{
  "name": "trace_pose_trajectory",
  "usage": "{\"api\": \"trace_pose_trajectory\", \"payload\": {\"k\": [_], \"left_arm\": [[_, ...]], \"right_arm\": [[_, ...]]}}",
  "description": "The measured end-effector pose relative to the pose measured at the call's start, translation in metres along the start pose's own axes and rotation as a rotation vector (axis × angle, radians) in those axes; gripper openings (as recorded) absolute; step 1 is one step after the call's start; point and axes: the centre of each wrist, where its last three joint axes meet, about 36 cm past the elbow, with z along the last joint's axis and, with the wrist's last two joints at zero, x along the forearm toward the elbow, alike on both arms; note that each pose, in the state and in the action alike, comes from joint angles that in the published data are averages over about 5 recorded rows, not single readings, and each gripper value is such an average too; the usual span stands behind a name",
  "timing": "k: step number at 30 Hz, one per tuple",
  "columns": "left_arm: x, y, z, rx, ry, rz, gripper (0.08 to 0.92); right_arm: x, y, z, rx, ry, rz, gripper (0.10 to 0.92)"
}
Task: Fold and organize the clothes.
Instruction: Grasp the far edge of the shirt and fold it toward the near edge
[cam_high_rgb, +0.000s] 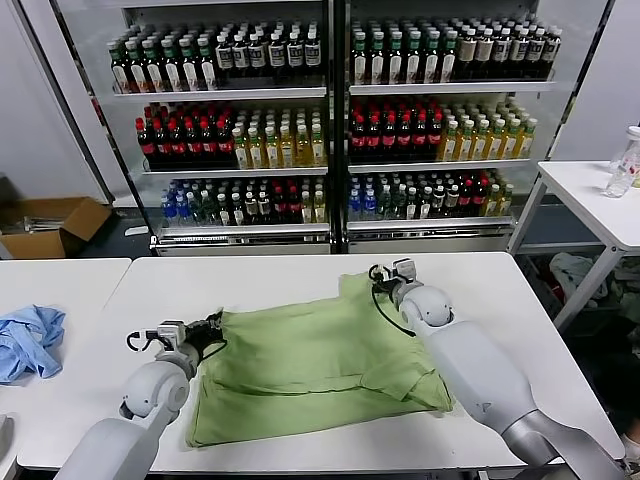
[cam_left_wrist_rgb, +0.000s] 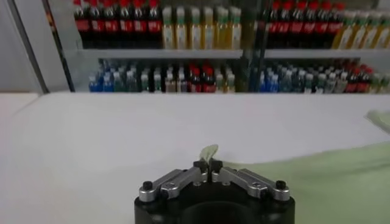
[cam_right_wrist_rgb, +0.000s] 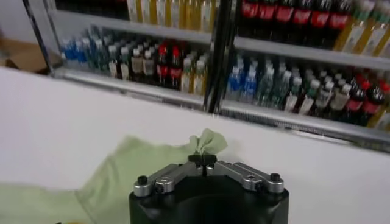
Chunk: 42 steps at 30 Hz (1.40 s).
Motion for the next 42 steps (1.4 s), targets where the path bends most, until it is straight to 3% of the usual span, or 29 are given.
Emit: {"api": "trace_pose_trajectory", "payload": {"k": [11, 16, 21, 31, 36, 42], "left_arm": [[0.051, -0.001, -0.015, 0.043, -0.089, 0.041, 0.089], [0.077, -0.009, -0.01, 0.048, -0.105, 0.067, 0.089], [0.101, -0.016, 0.001, 0.033, -0.097, 0.089, 0.089], [0.127, -0.024, 0.032, -0.033, -0.023, 0.094, 0.089], [0.132, -0.029, 0.044, -0.088, -0.015, 0.078, 0.163], [0.14, -0.04, 0.058, -0.135, -0.049, 0.025, 0.327]], "right_arm": [[0.061, -0.01, 0.008, -0.036, -0.075, 0.001, 0.107], [0.097, -0.014, 0.023, -0.039, -0.095, 0.011, 0.107], [0.135, -0.015, 0.047, -0.039, -0.091, 0.021, 0.107], [0.191, -0.001, 0.095, -0.034, -0.039, 0.023, 0.11], [0.206, 0.01, 0.109, 0.003, -0.026, 0.024, 0.207], [0.222, 0.017, 0.121, 0.036, -0.037, 0.036, 0.38]]}}
